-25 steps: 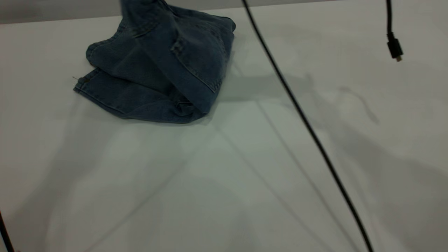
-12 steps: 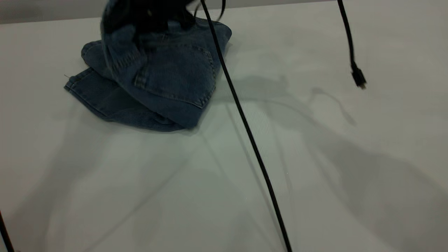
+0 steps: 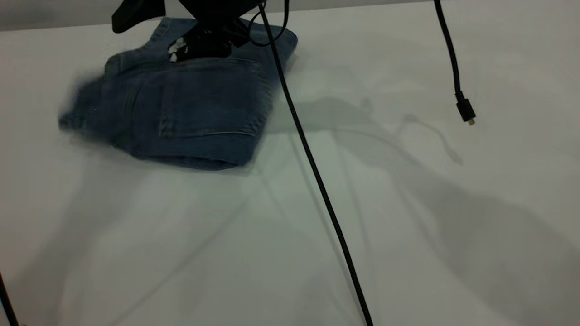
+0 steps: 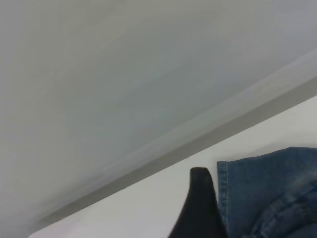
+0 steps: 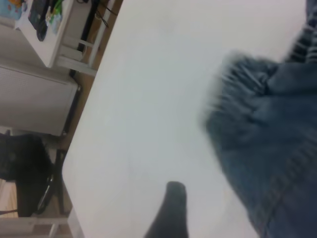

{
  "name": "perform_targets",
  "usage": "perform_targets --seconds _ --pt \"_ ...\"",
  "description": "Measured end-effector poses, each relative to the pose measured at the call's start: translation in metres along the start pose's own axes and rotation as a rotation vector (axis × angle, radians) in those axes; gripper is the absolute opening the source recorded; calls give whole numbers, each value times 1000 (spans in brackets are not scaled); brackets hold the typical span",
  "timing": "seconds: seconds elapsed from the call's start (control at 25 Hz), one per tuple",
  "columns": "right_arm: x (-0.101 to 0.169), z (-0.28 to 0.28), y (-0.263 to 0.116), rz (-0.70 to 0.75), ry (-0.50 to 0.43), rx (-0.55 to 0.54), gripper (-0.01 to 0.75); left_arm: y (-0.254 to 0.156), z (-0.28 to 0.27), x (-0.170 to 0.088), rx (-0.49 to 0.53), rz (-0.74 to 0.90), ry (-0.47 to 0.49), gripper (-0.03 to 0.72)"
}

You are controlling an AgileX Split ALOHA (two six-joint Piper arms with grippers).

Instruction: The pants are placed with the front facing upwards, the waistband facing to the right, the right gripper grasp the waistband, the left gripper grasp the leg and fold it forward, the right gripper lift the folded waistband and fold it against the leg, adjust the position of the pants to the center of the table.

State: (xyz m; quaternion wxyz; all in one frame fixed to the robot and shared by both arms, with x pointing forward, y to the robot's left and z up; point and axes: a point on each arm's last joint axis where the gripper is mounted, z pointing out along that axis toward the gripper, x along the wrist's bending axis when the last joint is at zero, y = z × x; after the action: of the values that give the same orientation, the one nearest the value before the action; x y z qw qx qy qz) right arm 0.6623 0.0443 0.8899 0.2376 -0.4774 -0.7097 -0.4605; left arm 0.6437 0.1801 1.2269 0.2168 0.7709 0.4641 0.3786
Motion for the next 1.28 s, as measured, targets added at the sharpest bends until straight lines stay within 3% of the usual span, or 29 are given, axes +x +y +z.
perform_targets --seconds 0.2,0.48,0.76,1.08,1.28 --pt "-14 -18 13 -16 -37 -2 642 0 0 0 0 1 3 514" --pt "-48 -87 54 23 -134 -8 602 0 1 -1 2 -61 -8 514" --pt "-89 -184 91 66 -362 -51 594 -6 20 -15 47 -75 -88 514" --pt "-125 -279 98 167 -676 -38 594 -41 64 -42 241 -51 -165 514" --pt "-134 -296 97 190 -692 -54 594 -84 97 -68 421 -4 -242 514"
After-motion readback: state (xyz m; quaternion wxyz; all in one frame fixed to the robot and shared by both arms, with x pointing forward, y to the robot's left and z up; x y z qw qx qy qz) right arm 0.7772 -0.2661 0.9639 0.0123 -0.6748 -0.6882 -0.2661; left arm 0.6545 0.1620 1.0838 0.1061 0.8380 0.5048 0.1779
